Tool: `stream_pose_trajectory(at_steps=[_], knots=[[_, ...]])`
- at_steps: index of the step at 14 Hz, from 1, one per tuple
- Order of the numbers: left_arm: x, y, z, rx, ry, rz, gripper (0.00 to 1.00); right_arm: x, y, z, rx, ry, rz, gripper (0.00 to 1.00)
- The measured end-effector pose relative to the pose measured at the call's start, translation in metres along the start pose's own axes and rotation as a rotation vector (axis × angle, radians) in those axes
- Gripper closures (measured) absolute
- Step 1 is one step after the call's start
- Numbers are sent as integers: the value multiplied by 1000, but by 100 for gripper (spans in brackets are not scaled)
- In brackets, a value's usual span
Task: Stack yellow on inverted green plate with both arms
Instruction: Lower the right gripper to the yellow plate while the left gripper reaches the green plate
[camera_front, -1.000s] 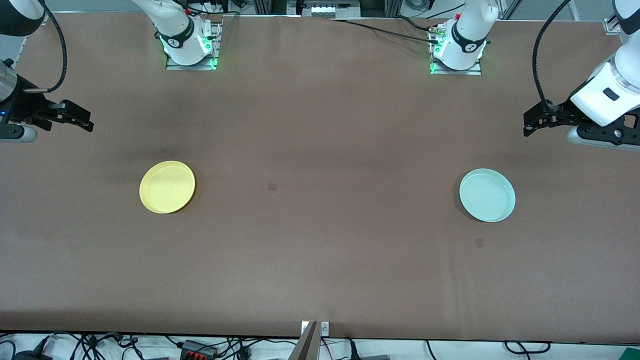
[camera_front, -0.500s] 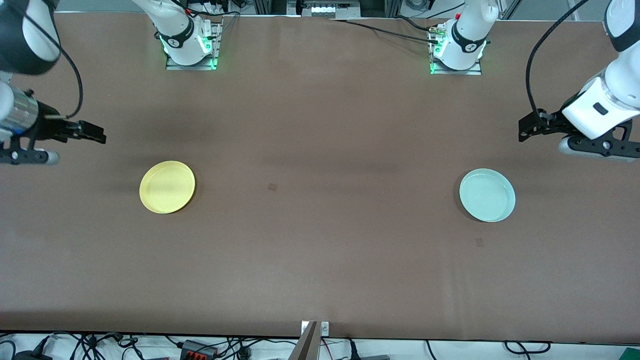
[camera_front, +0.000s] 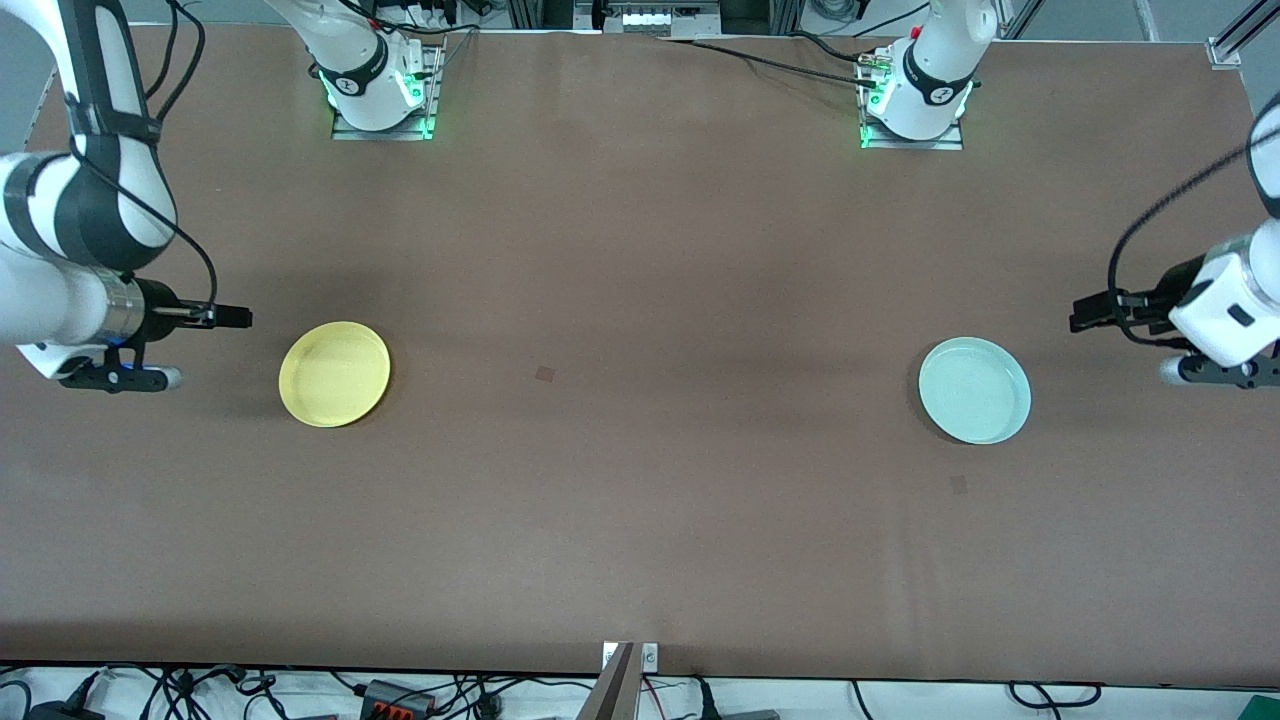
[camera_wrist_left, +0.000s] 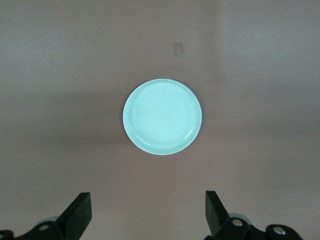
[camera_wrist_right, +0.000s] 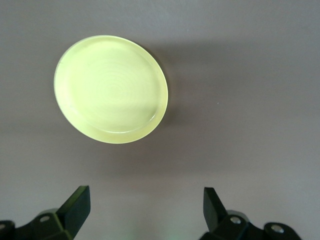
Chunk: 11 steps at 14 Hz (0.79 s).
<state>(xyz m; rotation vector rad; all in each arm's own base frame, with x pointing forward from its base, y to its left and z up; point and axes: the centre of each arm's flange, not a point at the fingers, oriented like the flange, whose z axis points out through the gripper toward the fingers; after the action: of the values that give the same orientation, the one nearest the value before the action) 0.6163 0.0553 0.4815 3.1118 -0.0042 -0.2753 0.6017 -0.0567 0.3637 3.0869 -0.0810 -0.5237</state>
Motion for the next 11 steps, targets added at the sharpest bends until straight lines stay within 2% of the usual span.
stream_pose_trajectory(at_steps=[3,6,11], knots=[[24,-28,62,-22,-81,-25,0,20,10,46,6,-53,15,0],[44,-48,125,-47,-127,3,0,42,30,97,18,-76,42,0],[55,-95,215,-126,-58,102,0,62,39,161,51,-107,68,0]])
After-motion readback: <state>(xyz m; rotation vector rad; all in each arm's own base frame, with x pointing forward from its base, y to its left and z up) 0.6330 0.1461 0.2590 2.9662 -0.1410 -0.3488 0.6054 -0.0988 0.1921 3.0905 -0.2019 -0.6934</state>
